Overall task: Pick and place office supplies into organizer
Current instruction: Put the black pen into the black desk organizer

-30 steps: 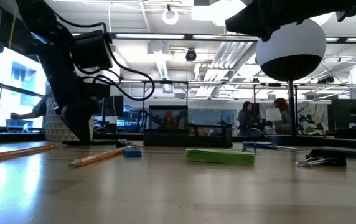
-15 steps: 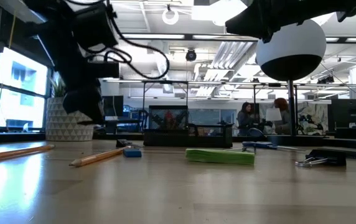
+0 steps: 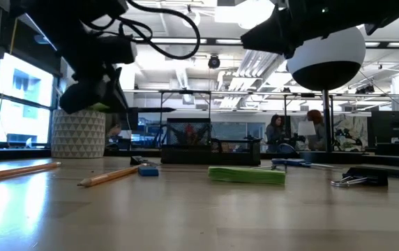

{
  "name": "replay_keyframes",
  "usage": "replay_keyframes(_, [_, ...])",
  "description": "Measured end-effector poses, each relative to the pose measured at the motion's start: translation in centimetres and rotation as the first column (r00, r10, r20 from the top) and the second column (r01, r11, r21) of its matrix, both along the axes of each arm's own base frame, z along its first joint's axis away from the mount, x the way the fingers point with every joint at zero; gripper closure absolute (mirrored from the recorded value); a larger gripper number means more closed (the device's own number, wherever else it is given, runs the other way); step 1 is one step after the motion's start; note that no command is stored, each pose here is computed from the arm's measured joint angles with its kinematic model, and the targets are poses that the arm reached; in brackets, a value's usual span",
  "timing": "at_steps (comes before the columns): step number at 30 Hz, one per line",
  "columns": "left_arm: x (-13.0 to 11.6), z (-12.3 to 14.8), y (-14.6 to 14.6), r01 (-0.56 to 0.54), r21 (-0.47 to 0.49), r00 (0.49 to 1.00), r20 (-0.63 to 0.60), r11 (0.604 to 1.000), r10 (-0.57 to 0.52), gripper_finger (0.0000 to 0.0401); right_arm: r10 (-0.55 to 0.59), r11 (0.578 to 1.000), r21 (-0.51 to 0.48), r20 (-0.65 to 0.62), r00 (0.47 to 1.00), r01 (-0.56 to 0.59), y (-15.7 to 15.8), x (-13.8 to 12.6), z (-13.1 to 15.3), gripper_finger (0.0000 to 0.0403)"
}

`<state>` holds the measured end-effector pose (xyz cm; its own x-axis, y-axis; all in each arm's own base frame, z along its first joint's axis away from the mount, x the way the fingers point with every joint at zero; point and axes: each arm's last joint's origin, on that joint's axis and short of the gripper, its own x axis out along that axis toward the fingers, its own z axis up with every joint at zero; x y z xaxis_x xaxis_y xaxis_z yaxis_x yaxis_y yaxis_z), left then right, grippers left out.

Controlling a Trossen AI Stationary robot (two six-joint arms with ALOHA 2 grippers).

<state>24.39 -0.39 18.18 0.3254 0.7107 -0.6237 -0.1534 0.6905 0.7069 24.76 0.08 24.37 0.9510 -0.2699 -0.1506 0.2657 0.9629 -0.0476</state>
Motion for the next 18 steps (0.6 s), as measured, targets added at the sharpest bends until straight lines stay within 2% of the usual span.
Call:
replay_keyframes(5, [-0.3,0.0,-1.1,0.141,0.103,0.981,-0.145,0.985,-0.126,0.0386,0.004,0.999,0.035,0.008,1.0,-0.004,0.0,0.8,-0.8,0.0275])
replay_keyframes(10, [-0.2,0.3,-2.2,0.273,0.198,0.941,-0.258,0.941,-0.219,0.0387,0.048,0.983,0.171,0.064,0.997,-0.059,-0.7,1.6,-1.3,0.0275])
replay_keyframes(12, [0.0,0.5,-2.8,0.347,0.245,0.911,-0.317,0.905,-0.263,0.0387,0.093,0.961,0.253,0.084,0.992,-0.111,-1.3,2.1,-1.7,0.0275])
replay_keyframes(14, [0.2,0.7,-3.3,0.441,0.281,0.861,-0.4,0.852,-0.314,0.0387,0.139,0.933,0.323,0.084,0.987,-0.159,-1.8,2.6,-2.5,0.0275])
replay_keyframes(18, [0.9,1.3,-4.5,0.595,0.323,0.765,-0.507,0.736,-0.396,0.0386,0.186,0.905,0.372,0.084,0.979,-0.204,-2.7,4.2,-3.1,0.0275])
